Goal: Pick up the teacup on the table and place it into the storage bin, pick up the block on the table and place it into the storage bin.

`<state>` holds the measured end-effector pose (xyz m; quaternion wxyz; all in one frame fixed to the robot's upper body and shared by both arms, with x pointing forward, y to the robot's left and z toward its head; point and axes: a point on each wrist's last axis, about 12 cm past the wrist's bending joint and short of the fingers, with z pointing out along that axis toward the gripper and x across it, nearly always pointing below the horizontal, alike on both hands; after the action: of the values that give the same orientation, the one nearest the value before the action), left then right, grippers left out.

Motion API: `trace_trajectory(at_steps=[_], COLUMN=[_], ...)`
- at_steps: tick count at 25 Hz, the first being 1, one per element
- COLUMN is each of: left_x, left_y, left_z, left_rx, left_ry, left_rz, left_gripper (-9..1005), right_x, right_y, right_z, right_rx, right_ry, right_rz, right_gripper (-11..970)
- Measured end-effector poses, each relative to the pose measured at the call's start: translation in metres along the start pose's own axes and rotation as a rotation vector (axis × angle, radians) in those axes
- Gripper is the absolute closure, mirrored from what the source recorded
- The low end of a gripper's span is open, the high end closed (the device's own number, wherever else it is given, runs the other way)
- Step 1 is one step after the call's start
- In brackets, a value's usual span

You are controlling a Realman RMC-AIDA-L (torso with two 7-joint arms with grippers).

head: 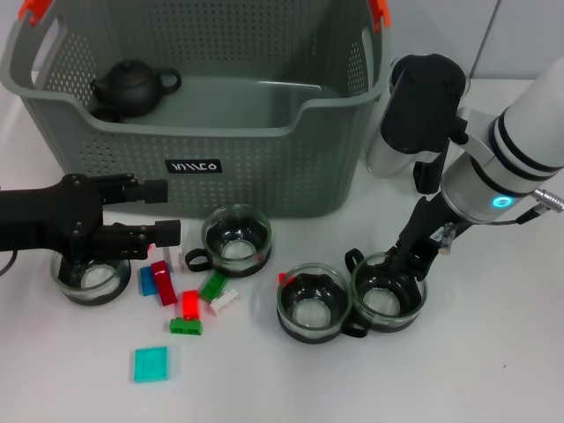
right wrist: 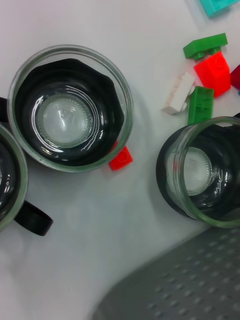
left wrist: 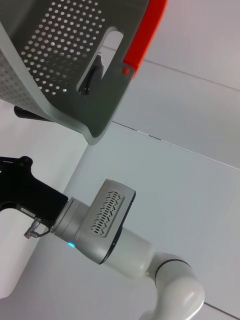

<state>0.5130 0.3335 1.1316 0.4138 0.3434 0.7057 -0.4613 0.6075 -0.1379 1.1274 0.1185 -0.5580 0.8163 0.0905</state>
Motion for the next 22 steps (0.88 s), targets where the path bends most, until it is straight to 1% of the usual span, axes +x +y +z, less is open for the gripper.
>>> trace_trajectory(at_steps=[3, 6, 7, 8, 13, 17, 18, 19, 22], left_x=[0.0, -0.001, -0.001, -0.001, -0.002, -0.002, -0.002, -0.003, -0.004], left_y=[0.0, 0.001, 0.001, 0.002, 0.003, 0.003, 0.003, 0.003, 0.003], left_z=[0.0, -0.005, -0.006, -0.01, -0.014, -0.016, -0.016, -0.016, -0.016], left_rx=[-0.002, -0.027, -0.029, -0.052, -0.071, -0.075, -0.075, -0.075, -0.075], left_ry=[-0.003, -0.03, -0.032, -0.061, -0.083, -0.095, -0.099, -0.103, -0.114], left_rz=[0.0, 0.001, 0.002, 0.007, 0.008, 0.009, 0.01, 0.012, 0.016], left_gripper=[191, 193, 194, 195, 199, 202, 203, 203, 203], right_x=[-0.001, -0.003, -0.003, -0.004, -0.006, -0.008, -0.01, -0.01, -0.016], right_y=[0.001, 0.005, 0.006, 0.008, 0.014, 0.014, 0.015, 0.015, 0.016], right_z=[-0.004, -0.017, -0.024, -0.033, -0.068, -0.097, -0.113, -0.113, -0.137], right_rx=[-0.01, -0.048, -0.061, -0.07, -0.07, -0.028, -0.008, -0.008, 0.028], right_ry=[-0.008, -0.043, -0.057, -0.075, -0.13, -0.178, -0.215, -0.215, -0.302], right_rz=[0.001, -0.002, -0.005, -0.011, -0.031, -0.042, -0.053, -0.053, -0.079], right_gripper=[907, 907, 907, 907, 907, 907, 907, 907, 906])
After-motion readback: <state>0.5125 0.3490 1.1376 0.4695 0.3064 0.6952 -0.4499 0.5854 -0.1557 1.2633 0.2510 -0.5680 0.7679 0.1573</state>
